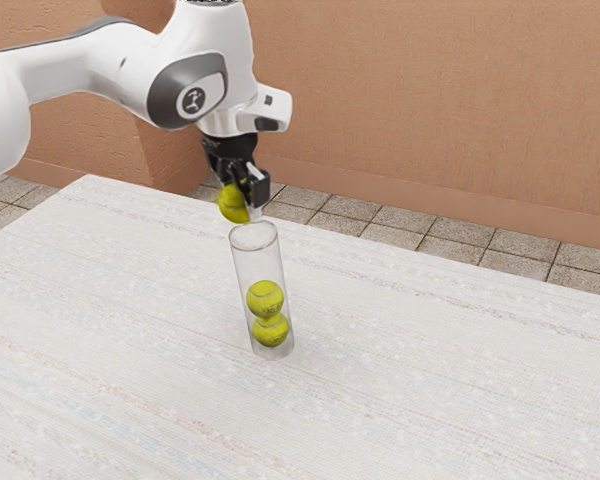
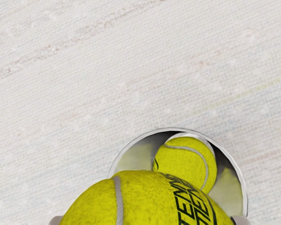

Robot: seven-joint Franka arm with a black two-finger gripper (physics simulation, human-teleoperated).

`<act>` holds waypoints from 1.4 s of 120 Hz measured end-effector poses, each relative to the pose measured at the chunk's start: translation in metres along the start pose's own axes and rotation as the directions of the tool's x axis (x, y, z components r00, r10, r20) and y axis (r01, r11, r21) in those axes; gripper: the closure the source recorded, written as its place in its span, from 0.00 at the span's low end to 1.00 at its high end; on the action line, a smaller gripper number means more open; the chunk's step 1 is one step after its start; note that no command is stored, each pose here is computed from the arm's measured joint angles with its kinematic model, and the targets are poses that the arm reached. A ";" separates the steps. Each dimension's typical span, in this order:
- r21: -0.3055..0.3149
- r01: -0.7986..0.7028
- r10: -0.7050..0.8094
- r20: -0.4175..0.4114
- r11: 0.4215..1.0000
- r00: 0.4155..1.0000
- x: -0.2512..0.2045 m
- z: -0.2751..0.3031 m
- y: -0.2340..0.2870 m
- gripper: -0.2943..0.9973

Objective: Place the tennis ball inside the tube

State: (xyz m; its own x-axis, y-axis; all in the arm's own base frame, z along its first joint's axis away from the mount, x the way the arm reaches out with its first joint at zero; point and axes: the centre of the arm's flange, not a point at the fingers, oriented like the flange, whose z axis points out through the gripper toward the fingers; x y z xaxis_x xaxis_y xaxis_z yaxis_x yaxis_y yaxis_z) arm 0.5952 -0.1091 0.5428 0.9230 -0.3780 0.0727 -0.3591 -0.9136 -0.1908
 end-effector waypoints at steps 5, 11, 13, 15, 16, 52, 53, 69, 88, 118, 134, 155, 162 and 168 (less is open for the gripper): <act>0.001 0.001 -0.001 0.007 1.000 1.000 0.001 0.004 0.002 0.54; 0.003 -0.001 0.001 0.012 1.000 1.000 0.004 0.008 0.007 0.54; 0.004 -0.001 0.001 0.013 1.000 1.000 0.004 0.008 0.008 0.54; 0.004 -0.002 0.002 0.013 1.000 1.000 0.005 0.009 0.010 0.54; 0.004 -0.002 0.002 0.013 1.000 1.000 0.005 0.009 0.010 0.54; -0.011 0.022 -0.022 0.022 1.000 1.000 0.005 0.015 0.009 0.34; -0.012 0.022 -0.022 0.022 1.000 1.000 0.005 0.015 0.009 0.34; -0.013 0.020 -0.020 0.021 1.000 1.000 0.005 0.014 0.011 0.29; -0.013 0.030 -0.029 0.025 0.999 0.999 0.004 0.015 0.005 0.26; -0.024 0.147 -0.146 0.031 0.989 0.989 -0.023 -0.004 -0.076 0.24; -0.030 0.214 -0.213 0.048 0.976 0.976 -0.056 -0.021 -0.119 0.23; -0.003 0.317 -0.315 0.104 0.948 0.943 -0.096 -0.024 -0.173 0.23; 0.004 0.349 -0.347 0.120 0.937 0.930 -0.108 -0.024 -0.188 0.23; 0.008 0.375 -0.373 0.134 0.927 0.918 -0.118 -0.023 -0.200 0.23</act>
State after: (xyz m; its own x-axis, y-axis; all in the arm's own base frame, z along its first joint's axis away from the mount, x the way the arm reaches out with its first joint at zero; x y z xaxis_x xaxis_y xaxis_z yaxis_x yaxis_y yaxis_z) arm 0.5546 0.1146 0.5943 0.9999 0.0137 0.0071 0.0147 -0.9874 -0.1579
